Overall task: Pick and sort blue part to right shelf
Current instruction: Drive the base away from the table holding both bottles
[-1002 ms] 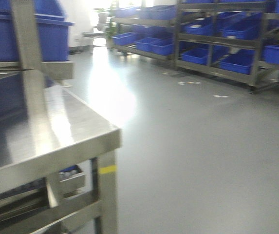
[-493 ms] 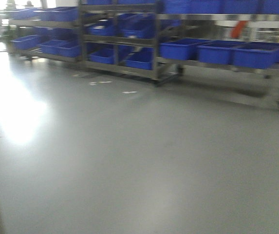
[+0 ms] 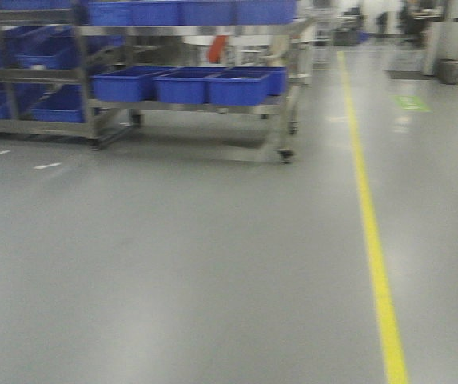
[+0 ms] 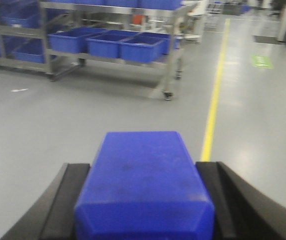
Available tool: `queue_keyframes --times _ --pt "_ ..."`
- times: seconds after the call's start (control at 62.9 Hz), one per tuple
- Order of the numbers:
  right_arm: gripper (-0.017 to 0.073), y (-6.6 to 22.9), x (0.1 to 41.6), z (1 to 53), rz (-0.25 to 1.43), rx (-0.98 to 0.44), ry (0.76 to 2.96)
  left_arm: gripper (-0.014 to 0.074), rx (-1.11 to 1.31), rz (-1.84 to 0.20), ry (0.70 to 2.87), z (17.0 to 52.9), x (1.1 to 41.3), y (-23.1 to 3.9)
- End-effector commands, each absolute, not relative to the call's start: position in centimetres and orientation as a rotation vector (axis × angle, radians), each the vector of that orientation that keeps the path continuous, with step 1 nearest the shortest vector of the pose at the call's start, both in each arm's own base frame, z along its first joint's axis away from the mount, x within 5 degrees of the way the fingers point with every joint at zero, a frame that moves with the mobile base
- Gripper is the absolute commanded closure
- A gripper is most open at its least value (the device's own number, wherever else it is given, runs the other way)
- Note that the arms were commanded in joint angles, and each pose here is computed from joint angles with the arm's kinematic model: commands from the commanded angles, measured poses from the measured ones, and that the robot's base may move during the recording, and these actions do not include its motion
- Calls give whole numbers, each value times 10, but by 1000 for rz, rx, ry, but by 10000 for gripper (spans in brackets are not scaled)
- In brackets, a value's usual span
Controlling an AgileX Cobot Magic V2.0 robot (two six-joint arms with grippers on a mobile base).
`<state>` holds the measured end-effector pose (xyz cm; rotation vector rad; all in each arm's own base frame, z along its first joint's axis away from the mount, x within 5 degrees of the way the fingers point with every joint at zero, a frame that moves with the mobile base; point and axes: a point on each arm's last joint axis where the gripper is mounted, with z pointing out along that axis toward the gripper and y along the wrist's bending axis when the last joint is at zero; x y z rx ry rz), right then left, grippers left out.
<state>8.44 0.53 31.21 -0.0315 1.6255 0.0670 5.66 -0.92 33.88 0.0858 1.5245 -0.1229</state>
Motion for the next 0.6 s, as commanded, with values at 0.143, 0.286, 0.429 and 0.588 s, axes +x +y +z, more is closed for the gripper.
queue_keyframes --times 0.143,0.286,0.429,0.588 --pt "137 5 83 330 55 -33 1510 332 55 -136 1415 356 55 -8" --pt "137 5 83 330 55 -33 1510 332 55 -136 1415 356 55 -8" --pt "137 5 83 330 55 -33 1510 332 55 -136 1415 356 55 -8" --pt "137 5 83 330 55 -33 1510 332 55 -136 1415 356 55 -8"
